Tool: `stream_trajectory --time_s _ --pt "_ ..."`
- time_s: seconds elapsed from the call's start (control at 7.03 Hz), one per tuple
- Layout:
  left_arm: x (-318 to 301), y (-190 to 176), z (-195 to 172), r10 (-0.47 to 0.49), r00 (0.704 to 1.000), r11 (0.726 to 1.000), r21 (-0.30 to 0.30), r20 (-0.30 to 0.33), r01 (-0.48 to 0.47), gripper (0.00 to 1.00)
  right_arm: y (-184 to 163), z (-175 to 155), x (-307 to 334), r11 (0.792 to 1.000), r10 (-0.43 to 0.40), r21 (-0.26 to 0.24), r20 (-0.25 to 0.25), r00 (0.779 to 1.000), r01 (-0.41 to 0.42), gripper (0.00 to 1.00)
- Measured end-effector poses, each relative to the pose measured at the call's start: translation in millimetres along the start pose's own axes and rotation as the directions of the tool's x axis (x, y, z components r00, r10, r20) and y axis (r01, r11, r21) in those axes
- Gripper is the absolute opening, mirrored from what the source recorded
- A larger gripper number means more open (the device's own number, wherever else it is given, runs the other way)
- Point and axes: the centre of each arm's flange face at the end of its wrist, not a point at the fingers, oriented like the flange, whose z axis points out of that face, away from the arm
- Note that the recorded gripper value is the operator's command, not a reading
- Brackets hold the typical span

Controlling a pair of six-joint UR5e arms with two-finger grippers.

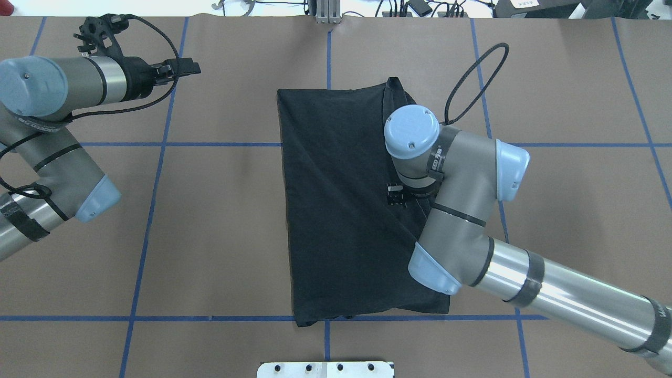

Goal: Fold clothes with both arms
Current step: 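Move the right gripper up to the collar end of the folded shirt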

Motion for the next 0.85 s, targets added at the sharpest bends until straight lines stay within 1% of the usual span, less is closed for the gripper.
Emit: stream_trajectory --time_s 0.14,0.43,0.71,0.85 --pt "-1 0 0 0.000 1.000 1.000 0.000 0.002 0.000 1.00 -16 5 -4 1.000 -0.003 0.004 -0.006 1.000 0.003 1.00" --pt "-1 0 1 -0.001 1.000 1.000 -0.002 0.003 0.001 1.00 -38 27 0 1.000 -0.019 0.020 0.004 1.000 0.019 1.00" --pt "-4 1 0 -0.001 1.000 1.000 -0.003 0.005 0.001 1.00 -67 33 42 0.997 -0.072 0.014 0.004 0.997 0.072 1.00" --pt "-4 1 -1 -0.001 1.000 1.000 -0.003 0.004 0.001 1.00 -69 45 79 0.994 -0.106 0.006 -0.008 0.994 0.106 1.00"
